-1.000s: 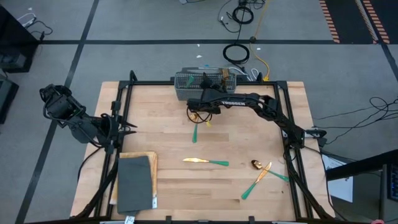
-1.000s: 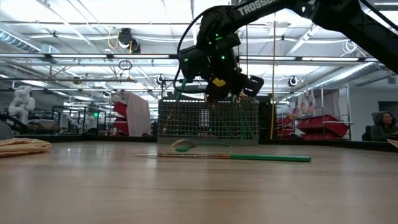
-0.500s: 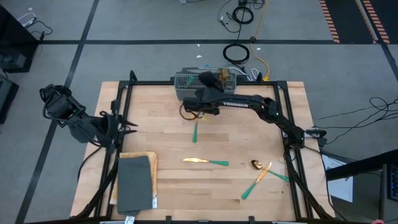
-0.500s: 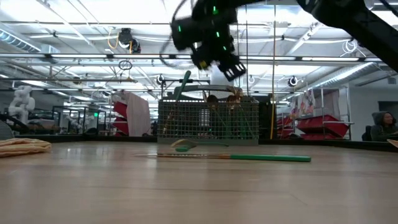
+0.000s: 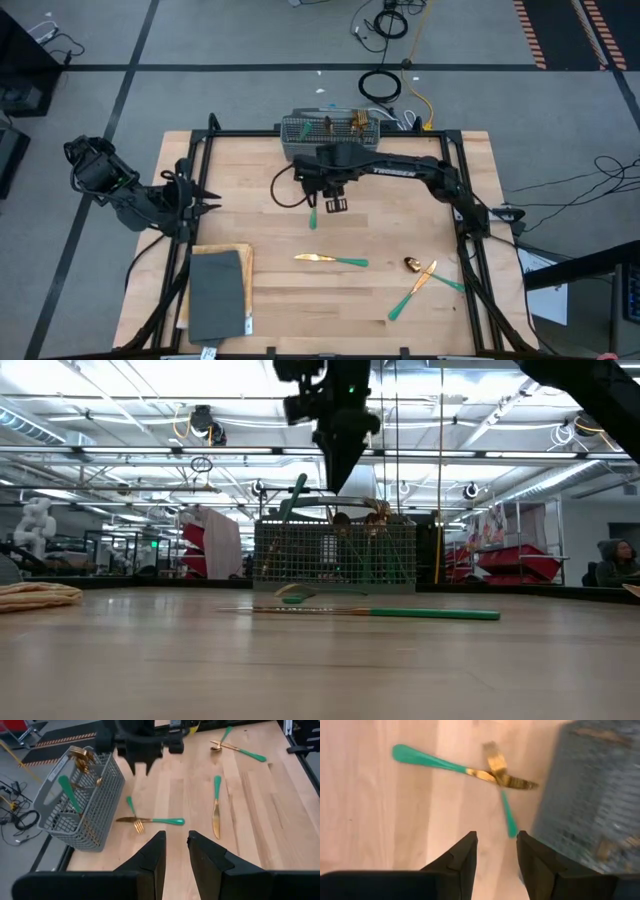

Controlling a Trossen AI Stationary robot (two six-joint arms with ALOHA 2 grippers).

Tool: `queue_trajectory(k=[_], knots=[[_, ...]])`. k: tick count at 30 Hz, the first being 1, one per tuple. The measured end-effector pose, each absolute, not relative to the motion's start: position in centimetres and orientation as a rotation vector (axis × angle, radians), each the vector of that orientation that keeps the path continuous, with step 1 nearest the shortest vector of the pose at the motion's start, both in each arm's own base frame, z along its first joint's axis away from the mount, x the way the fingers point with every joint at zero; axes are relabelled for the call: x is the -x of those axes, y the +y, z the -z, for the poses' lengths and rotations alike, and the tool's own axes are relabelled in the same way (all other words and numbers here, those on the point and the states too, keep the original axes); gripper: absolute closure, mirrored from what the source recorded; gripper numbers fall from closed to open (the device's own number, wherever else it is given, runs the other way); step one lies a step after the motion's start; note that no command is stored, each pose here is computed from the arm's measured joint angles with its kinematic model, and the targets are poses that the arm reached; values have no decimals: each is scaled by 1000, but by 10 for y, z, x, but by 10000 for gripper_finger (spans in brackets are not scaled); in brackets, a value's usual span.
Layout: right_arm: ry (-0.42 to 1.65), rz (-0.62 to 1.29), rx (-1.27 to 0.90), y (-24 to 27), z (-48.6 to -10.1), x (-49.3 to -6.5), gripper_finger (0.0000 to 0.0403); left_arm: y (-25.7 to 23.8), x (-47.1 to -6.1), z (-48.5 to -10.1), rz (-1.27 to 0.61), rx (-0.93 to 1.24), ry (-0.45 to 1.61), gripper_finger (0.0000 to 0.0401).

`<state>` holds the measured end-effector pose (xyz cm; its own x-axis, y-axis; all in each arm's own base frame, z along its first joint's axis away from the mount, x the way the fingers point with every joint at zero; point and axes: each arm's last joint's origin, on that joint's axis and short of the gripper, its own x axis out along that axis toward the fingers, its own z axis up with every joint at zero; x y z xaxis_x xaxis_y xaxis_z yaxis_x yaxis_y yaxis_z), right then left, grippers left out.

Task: Sort silverware
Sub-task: Put the green fork into the gray silverware holder

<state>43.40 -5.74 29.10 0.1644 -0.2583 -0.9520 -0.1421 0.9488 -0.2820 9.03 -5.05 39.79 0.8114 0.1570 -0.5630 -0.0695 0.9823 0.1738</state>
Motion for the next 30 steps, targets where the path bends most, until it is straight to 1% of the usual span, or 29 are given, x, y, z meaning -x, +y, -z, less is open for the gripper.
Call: queue_trajectory(k=[4,8,11,14,18,24,26,28,30], knots=[[1379,1,381,-57,-264,-447,275,-51,-91,-398,-121,-153,615,311],[1286,-78,405,-66,-244,-457,275,-50,-90,-397,-124,-164,627,311],[1273,-84,427,-76,-234,-458,275,-49,-88,-395,-135,-187,646,311],[1249,-64,396,-90,-225,-458,275,-47,-87,-394,-171,-214,645,311],[1271,-50,342,-107,-215,-454,275,-46,-87,-394,-194,-233,638,311],[1288,-20,308,-130,-212,-448,275,-45,-86,-394,-198,-235,640,311],[1318,6,247,-138,-210,-443,275,-45,-86,-394,-199,-230,639,311],[1361,-12,209,-141,-210,-436,275,-45,-86,-395,-201,-225,631,311],[1403,-27,222,-141,-209,-432,275,-46,-88,-395,-215,-229,620,311]])
